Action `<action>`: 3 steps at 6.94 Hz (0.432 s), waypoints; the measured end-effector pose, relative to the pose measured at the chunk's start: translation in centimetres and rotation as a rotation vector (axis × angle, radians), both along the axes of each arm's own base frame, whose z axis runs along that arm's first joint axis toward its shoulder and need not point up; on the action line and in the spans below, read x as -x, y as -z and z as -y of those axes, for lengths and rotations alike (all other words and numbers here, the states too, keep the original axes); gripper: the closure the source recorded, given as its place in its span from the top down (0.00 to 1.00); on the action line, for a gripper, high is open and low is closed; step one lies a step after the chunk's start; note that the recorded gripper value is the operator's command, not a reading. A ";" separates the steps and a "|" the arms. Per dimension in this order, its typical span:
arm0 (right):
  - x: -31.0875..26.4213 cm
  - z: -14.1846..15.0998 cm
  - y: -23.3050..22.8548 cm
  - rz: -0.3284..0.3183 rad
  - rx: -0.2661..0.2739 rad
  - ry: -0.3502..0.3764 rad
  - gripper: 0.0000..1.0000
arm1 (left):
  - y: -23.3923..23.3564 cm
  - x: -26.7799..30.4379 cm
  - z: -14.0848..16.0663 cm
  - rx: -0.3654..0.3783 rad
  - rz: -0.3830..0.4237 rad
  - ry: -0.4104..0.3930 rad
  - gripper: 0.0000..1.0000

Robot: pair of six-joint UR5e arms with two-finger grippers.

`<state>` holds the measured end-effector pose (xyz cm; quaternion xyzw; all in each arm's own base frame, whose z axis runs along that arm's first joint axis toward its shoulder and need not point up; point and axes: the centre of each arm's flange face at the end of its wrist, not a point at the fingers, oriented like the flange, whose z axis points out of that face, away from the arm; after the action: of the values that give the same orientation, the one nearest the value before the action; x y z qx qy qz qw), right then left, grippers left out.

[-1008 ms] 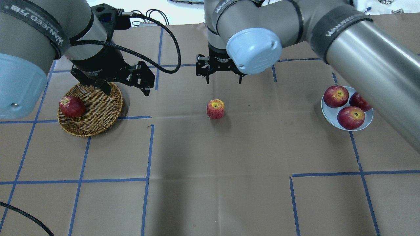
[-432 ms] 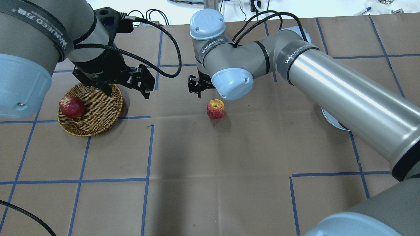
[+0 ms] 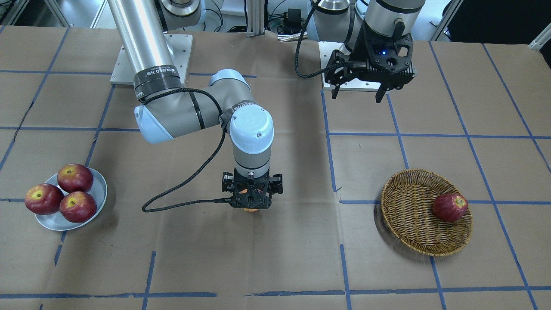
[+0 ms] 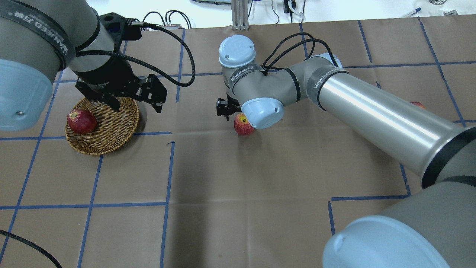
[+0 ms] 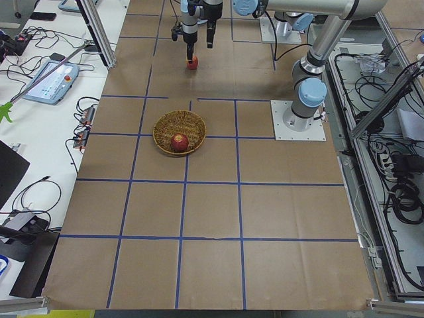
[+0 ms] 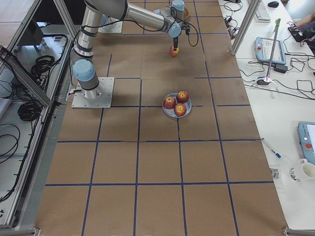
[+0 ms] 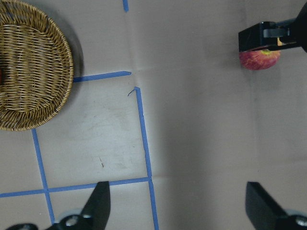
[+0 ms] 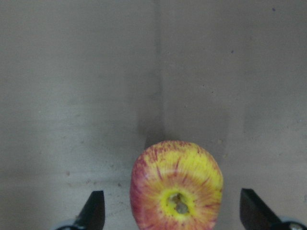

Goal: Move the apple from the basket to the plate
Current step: 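Lower the right gripper onto the apple at table center and close it, then carry the apple with the right gripper over the white plate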

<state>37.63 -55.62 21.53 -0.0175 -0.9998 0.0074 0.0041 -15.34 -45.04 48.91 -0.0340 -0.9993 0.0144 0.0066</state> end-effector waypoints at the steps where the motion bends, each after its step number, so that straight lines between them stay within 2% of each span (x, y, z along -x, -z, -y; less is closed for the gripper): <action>1: -0.1 0.1 1.7 -0.007 -0.021 -0.001 0.98 | 0.1 -0.4 0.1 -0.003 0.000 -0.009 0.99; 2: -0.1 0.1 2.8 -0.012 -0.036 -0.002 0.66 | 0.3 -0.6 0.2 -0.006 0.000 -0.012 0.99; 3: -0.1 0.2 3.3 -0.015 -0.044 -0.002 0.50 | 0.5 -0.6 0.4 -0.010 0.000 -0.013 0.99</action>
<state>37.74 -55.80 18.21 -0.0162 -0.9997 -0.0143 0.0118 -14.73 -45.39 48.41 -0.0277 -0.9996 0.0093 0.0065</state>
